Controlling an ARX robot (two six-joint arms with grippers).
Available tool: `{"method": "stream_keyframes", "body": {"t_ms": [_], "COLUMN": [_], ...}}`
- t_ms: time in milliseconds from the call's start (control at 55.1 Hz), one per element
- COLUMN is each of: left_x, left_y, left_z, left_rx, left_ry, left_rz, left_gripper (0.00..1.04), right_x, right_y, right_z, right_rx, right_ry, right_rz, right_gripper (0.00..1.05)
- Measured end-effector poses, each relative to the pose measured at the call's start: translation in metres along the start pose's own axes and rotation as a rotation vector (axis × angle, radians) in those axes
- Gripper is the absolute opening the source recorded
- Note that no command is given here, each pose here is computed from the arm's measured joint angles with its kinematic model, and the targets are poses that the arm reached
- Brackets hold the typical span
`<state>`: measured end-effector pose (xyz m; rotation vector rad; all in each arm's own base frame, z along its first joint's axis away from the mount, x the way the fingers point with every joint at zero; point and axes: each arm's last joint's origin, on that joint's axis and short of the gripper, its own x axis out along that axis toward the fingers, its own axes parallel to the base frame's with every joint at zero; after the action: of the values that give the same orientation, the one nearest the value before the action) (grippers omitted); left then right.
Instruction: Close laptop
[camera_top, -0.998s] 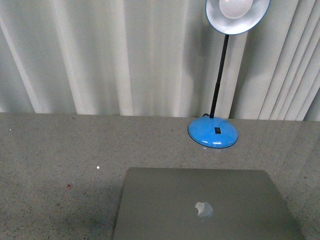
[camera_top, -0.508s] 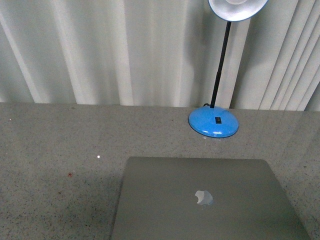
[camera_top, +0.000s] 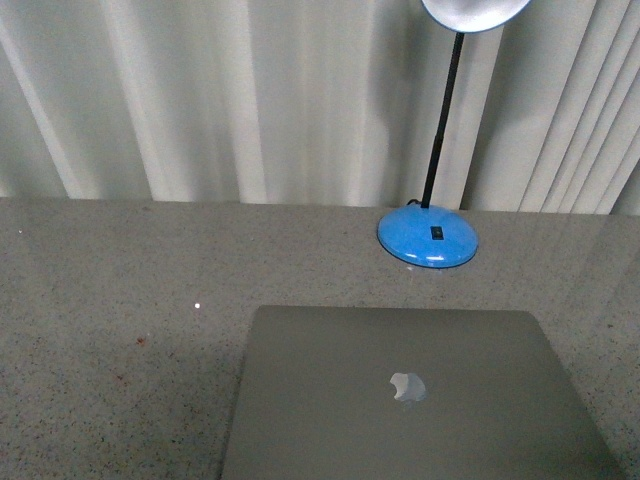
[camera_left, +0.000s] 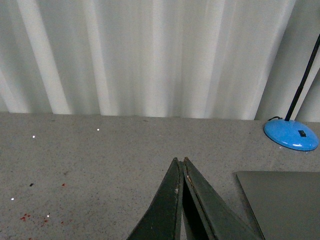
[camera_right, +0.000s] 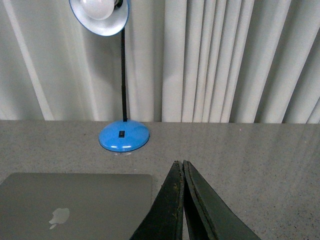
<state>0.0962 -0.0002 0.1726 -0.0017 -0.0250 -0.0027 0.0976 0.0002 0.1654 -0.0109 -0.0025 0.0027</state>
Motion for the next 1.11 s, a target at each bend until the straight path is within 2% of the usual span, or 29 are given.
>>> {"method": "stream_keyframes", "body": {"t_ms": [91, 109, 145, 581, 635, 690, 1107], "left_x": [0.0, 0.0, 0.0, 0.0, 0.0, 0.0, 0.0], "left_y": [0.0, 0.0, 0.0, 0.0, 0.0, 0.0, 0.0], "left_z": [-0.0001, -0.0001, 0.0, 0.0, 0.0, 0.0, 0.0], "left_rx": [0.0, 0.0, 0.0, 0.0, 0.0, 0.0, 0.0], "left_ry": [0.001, 0.001, 0.0, 0.0, 0.0, 0.0, 0.0], "left_rz": [0.0, 0.0, 0.0, 0.0, 0.0, 0.0, 0.0], "left_gripper": [0.06, 0.08, 0.18, 0.89, 1.0, 0.97, 0.98], "right_x": [0.0, 0.0, 0.0, 0.0, 0.0, 0.0, 0.0], "right_y": [0.0, 0.0, 0.0, 0.0, 0.0, 0.0, 0.0], "right_z": [0.0, 0.0, 0.0, 0.0, 0.0, 0.0, 0.0], "right_rx": [-0.001, 0.0, 0.0, 0.0, 0.0, 0.0, 0.0], "right_ry": [0.0, 0.0, 0.0, 0.0, 0.0, 0.0, 0.0], "right_rz": [0.0, 0.0, 0.0, 0.0, 0.0, 0.0, 0.0], "right_gripper": [0.04, 0.07, 0.15, 0.86, 0.98, 0.98, 0.97]}}
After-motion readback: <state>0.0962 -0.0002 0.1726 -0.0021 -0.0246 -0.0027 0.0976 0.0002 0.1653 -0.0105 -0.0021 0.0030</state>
